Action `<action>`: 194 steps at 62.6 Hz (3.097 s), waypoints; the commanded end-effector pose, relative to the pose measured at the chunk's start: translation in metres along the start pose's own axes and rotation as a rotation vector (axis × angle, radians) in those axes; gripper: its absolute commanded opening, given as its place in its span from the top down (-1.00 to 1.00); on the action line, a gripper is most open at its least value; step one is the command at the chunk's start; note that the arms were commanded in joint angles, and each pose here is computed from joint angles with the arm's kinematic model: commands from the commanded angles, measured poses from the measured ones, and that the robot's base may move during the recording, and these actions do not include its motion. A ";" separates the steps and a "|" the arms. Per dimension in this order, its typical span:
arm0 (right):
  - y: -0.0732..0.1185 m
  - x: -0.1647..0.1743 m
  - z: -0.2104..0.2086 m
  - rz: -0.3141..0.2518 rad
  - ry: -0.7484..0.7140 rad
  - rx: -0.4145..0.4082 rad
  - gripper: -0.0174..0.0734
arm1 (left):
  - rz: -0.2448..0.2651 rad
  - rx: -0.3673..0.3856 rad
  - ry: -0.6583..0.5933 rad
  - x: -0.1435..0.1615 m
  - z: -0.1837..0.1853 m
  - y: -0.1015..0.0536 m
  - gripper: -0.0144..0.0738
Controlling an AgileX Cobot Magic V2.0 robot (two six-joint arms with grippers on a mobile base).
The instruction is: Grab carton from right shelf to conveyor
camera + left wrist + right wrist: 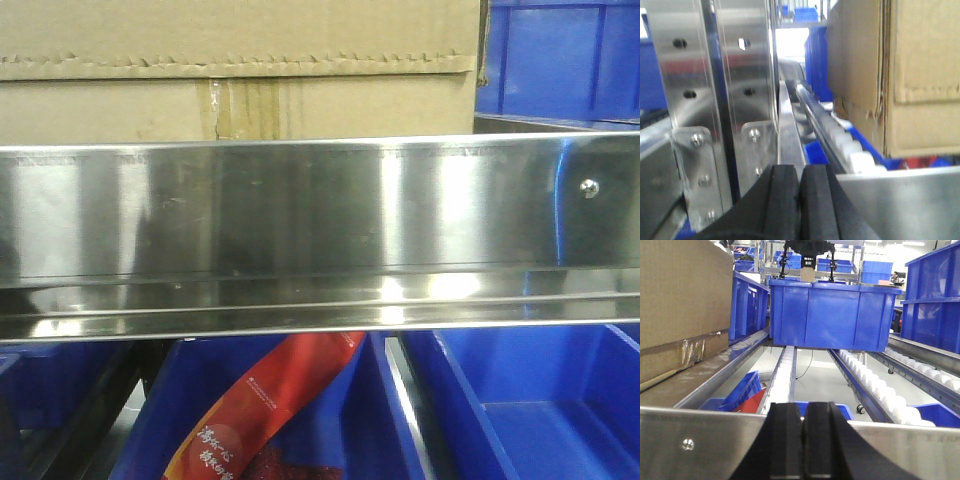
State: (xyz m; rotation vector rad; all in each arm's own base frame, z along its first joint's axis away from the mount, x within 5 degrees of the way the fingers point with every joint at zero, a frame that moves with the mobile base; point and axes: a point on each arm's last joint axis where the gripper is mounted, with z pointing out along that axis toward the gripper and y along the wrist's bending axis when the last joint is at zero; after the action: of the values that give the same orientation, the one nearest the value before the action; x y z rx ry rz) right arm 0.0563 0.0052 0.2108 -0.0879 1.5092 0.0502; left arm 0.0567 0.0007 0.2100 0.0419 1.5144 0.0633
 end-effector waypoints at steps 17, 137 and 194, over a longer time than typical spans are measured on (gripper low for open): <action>-0.001 -0.021 -0.003 0.068 -0.080 -0.002 0.76 | -0.109 -0.034 -0.216 -0.020 -0.003 0.004 0.64; 0.106 -0.263 0.284 0.055 0.727 -0.365 -0.52 | -0.077 -0.025 0.756 -0.250 0.279 -0.036 -0.43; 0.122 -0.199 0.335 0.047 0.883 -0.312 0.70 | -0.085 -0.019 0.899 -0.200 0.321 -0.038 0.59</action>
State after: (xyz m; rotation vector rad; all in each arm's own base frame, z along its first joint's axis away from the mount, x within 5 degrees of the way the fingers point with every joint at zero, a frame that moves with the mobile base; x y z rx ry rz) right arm 0.3667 0.1628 0.4205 -0.3620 2.4012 0.3295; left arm 0.3669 -0.0477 0.4215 -0.0717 2.4277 0.0369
